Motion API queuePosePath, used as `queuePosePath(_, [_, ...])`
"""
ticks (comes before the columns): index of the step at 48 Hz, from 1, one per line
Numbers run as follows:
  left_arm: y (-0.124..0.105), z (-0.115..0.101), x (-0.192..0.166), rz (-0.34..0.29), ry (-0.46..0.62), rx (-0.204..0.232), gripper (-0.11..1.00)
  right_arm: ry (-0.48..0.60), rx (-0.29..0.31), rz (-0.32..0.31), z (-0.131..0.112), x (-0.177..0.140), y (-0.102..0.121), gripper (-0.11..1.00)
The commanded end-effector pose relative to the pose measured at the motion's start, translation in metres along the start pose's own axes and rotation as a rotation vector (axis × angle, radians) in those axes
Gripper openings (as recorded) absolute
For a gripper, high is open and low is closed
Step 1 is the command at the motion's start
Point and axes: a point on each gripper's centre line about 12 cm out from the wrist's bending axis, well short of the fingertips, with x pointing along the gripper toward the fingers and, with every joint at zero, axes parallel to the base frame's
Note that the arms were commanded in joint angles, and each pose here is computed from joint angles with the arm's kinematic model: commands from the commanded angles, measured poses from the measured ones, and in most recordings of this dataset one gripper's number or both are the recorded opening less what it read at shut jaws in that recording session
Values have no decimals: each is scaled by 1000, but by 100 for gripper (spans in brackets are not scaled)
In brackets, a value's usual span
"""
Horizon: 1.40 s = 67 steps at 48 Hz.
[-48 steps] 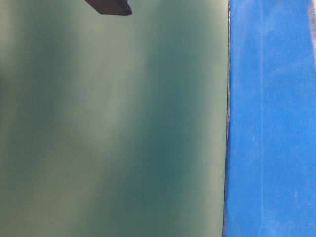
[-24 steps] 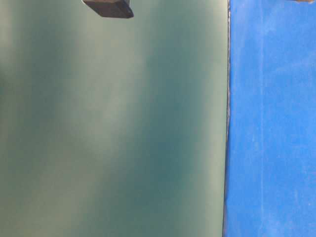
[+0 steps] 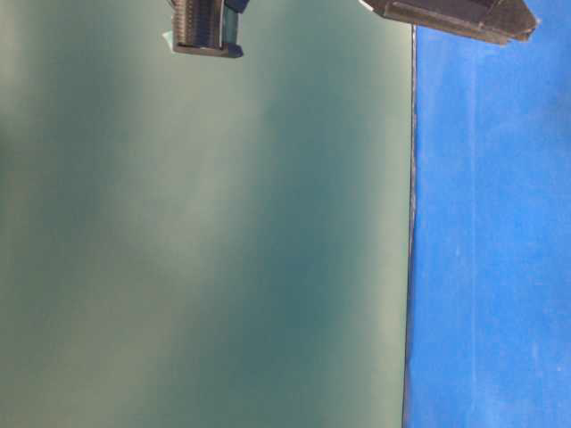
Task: Fold the blue towel.
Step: 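Release the edge and regrasp the folded strip's ends with both grippers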
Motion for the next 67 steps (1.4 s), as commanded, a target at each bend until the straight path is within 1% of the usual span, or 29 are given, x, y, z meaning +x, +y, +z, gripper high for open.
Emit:
queuePosePath(1, [0, 6, 1, 2, -16, 0, 80, -27, -3, 7, 6, -4, 1, 58])
queuePosePath(6, [3, 6, 5, 14, -11, -8, 80, -12, 1, 2, 2, -1, 0, 58])
queuePosePath(13, [8, -3, 19, 34, 23, -13, 80, 20, 4, -7, -4, 11, -2, 58])
queuePosePath(24, [28, -19, 43, 107, 102, -56, 80, 74, 12, -27, -19, 34, -9, 58])
queuePosePath(29, [33, -22, 50, 131, 135, -71, 78, 79, 16, -30, -20, 35, -10, 58])
queuePosePath(36, [34, -21, 51, 135, 137, -79, 75, 83, 13, -28, -21, 35, -8, 58])
queuePosePath(40, [34, -22, 51, 139, 147, -83, 66, 86, 4, -24, -22, 35, -6, 57])
queuePosePath(44, [35, -24, 51, 147, 168, -93, 48, 87, -13, -15, -22, 35, -2, 51])
queuePosePath(47, [35, -25, 50, 150, 181, -99, 33, 85, -17, -10, -23, 35, 0, 40])
queuePosePath(51, [34, -27, 50, 154, 194, -104, 13, 86, -23, -7, -24, 35, 2, 18])
queuePosePath(53, [34, -27, 50, 154, 196, -105, 5, 88, -24, -6, -24, 35, 2, 9])
queuePosePath(54, [34, -26, 50, 153, 195, -105, 2, 88, -24, -6, -24, 35, 2, 7])
queuePosePath(67, [32, -22, 49, 149, 185, -101, 1, 80, -25, -6, -22, 34, 2, 7])
